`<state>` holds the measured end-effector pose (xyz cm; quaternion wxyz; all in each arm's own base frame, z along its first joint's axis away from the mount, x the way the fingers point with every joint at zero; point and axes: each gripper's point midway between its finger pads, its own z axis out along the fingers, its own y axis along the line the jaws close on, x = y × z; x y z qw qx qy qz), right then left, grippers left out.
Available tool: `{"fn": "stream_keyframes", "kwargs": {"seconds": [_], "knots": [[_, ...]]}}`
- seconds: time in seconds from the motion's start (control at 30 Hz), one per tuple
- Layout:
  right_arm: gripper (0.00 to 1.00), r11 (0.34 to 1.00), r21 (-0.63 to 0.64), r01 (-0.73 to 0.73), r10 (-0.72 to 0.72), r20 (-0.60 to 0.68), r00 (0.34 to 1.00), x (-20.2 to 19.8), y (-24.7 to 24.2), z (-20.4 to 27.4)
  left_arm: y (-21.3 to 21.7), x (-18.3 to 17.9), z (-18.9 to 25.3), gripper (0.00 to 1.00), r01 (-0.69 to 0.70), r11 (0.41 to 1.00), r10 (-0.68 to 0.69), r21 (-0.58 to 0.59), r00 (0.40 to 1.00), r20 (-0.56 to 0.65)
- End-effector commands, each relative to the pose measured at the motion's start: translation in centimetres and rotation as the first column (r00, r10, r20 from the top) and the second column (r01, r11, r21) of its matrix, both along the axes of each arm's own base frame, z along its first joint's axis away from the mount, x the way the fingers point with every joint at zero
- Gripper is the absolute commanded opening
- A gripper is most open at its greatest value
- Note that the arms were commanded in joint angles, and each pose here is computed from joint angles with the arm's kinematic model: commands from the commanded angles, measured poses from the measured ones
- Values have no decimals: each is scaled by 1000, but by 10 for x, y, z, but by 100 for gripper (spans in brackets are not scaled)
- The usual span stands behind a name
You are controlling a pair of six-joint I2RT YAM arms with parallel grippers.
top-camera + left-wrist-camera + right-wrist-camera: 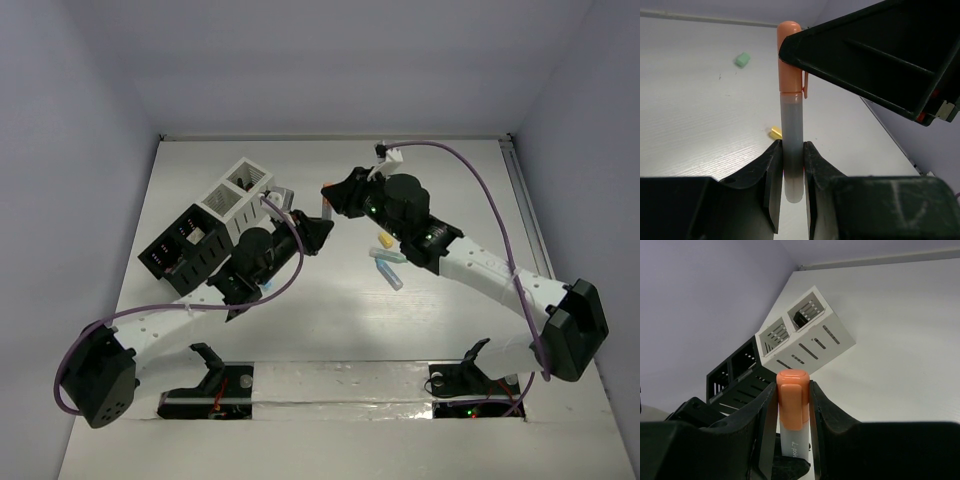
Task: Sort the stationery into containers
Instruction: Close the pen cap on the pen.
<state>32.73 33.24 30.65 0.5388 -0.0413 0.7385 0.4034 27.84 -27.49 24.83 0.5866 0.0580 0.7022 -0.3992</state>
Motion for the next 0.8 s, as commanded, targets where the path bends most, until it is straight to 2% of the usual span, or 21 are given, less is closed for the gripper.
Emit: {"fn": "stream_keyframes", "kwargs": {"seconds": [0.0,0.27,0.53,0.77], "knots": [[12,998,18,-53,53,2,999,-14,2,2,6,10,70,0,-45,992,63,-114,986,153],[0,990,-31,-140,137,-85,987,-37,2,-43,9,11,93,0,-56,992,78,-111,976,204],[0,977,-71,-204,187,-188,964,-57,-2,-92,5,16,131,0,-51,991,84,-127,959,270],[0,969,-86,-232,206,-235,950,-73,-4,-116,3,20,153,0,-61,989,99,-131,946,309]]}}
